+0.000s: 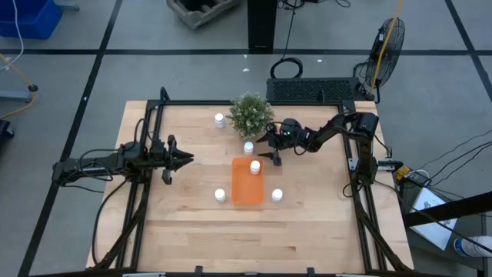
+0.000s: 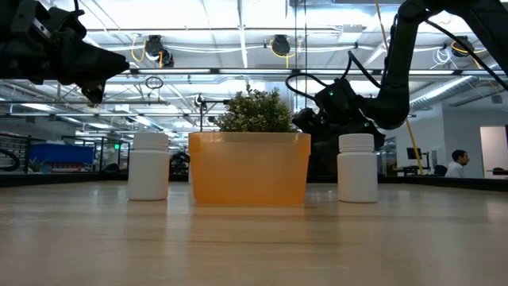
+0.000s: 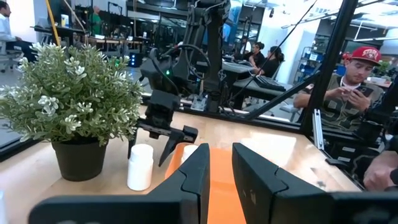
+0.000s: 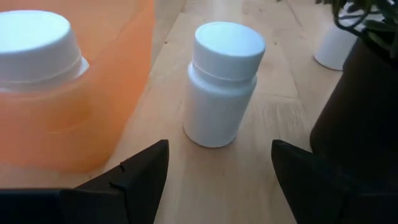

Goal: Pick and place pill bottles into a basket
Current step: Put the white medicine bottle into the orange bin

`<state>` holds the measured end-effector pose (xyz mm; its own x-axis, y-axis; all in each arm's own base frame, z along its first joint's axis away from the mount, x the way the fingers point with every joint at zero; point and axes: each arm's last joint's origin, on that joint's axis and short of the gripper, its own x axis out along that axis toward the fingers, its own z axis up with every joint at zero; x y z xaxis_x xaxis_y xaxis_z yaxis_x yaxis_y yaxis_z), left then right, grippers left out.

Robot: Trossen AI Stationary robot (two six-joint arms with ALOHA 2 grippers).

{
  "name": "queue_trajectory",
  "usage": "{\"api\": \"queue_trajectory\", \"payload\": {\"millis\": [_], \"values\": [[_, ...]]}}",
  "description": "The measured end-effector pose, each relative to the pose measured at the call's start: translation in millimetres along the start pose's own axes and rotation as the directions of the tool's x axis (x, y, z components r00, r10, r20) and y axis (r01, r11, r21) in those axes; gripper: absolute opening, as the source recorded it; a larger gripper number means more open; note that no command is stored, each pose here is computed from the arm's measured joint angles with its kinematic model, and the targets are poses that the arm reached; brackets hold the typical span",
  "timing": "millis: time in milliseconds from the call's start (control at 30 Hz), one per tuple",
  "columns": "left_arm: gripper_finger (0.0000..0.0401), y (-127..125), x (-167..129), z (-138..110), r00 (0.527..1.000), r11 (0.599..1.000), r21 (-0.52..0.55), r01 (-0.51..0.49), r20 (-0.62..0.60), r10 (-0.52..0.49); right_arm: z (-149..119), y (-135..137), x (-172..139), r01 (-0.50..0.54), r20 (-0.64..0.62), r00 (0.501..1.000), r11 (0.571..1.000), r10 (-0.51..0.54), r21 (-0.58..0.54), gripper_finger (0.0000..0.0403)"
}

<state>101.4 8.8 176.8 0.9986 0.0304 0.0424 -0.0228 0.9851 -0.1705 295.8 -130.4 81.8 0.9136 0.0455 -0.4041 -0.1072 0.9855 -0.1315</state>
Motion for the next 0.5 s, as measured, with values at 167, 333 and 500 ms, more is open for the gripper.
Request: {"api": "queue_trajectory", "payload": {"millis": [167, 333, 500], "values": [[0.0072, 0.0, 0.0, 0.0, 1.000, 1.000, 0.022, 0.000, 0.000, 0.000, 2.8, 5.0, 2.9, 0.013, 0.001, 1.000, 1.000, -0.013, -0.026, 0.0292], [0.0072, 0.0, 0.0, 0.0, 1.000, 1.000, 0.023, 0.000, 0.000, 0.000, 9.3, 6.1, 4.2, 0.031, 0.053, 0.998, 0.999, -0.029, -0.035, 0.0289], [0.0072, 0.0, 0.0, -0.1, 1.000, 1.000, 0.023, 0.000, -0.001, 0.000, 11.4, 7.1, 4.7, 0.033, 0.068, 0.997, 0.999, -0.031, -0.022, 0.0282]]}}
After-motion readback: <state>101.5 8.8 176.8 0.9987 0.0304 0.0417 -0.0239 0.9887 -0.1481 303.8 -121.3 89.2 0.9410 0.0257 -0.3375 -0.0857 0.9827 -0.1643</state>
